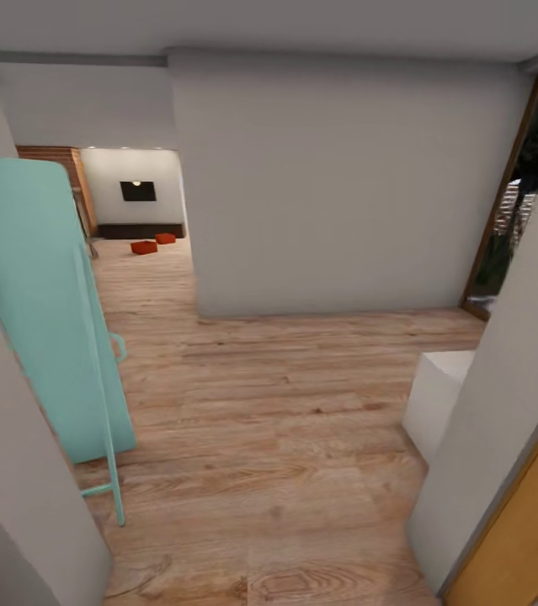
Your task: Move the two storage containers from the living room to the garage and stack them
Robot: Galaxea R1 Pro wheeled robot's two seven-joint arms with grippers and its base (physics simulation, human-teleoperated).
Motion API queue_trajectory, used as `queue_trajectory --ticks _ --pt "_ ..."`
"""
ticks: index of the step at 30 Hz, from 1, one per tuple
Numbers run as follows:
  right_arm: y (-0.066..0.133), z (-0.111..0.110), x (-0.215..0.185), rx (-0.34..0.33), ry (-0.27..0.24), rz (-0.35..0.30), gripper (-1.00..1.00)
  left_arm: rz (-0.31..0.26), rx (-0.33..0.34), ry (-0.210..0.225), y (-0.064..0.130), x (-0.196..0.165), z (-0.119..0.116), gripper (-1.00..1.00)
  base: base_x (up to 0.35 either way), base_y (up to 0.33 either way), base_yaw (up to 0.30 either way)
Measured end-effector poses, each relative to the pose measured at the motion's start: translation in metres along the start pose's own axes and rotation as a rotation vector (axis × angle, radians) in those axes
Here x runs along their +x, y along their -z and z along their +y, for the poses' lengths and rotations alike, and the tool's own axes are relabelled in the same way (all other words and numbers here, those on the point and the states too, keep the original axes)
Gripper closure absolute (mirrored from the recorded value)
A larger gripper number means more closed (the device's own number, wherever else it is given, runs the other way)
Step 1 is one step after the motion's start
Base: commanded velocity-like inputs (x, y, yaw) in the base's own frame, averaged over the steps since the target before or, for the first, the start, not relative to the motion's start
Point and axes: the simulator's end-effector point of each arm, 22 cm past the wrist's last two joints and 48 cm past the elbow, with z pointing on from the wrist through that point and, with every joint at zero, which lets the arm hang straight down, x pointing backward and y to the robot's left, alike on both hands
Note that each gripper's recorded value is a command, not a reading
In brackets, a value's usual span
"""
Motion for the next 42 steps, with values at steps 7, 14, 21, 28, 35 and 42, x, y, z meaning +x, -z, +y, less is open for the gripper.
queue_trajectory --ticks 7,14,21,28,35,42 --pt "0.0002 -0.0020 0.0008 0.003 -0.002 0.001 -1.00 0.001 0.000 0.000 0.0000 0.0005 0.0000 -1.00 0.316 0.000 0.031" --pt "0.0002 -0.0018 0.0010 0.003 -0.004 0.001 -1.00 0.002 0.000 0.000 0.0000 0.0005 0.0000 -1.00 0.316 0.000 0.001" --pt "0.0002 -0.0017 0.0008 0.003 -0.005 0.001 -1.00 0.002 0.000 0.000 0.0000 0.0005 0.0000 -1.00 0.316 0.000 0.000" --pt "0.0001 -0.0016 0.0009 0.002 -0.006 0.002 -1.00 0.002 0.000 0.000 0.0000 0.0005 0.0000 -1.00 0.316 0.000 0.000" --pt "0.0000 -0.0005 0.0008 0.001 -0.005 0.002 -1.00 0.002 0.000 0.000 0.0000 0.0006 0.0000 -1.00 0.317 0.000 0.000" --pt "0.0000 0.0003 0.0005 0.000 -0.006 0.002 -1.00 0.002 0.000 0.000 0.0000 0.0006 0.0000 -1.00 0.317 0.000 0.000"
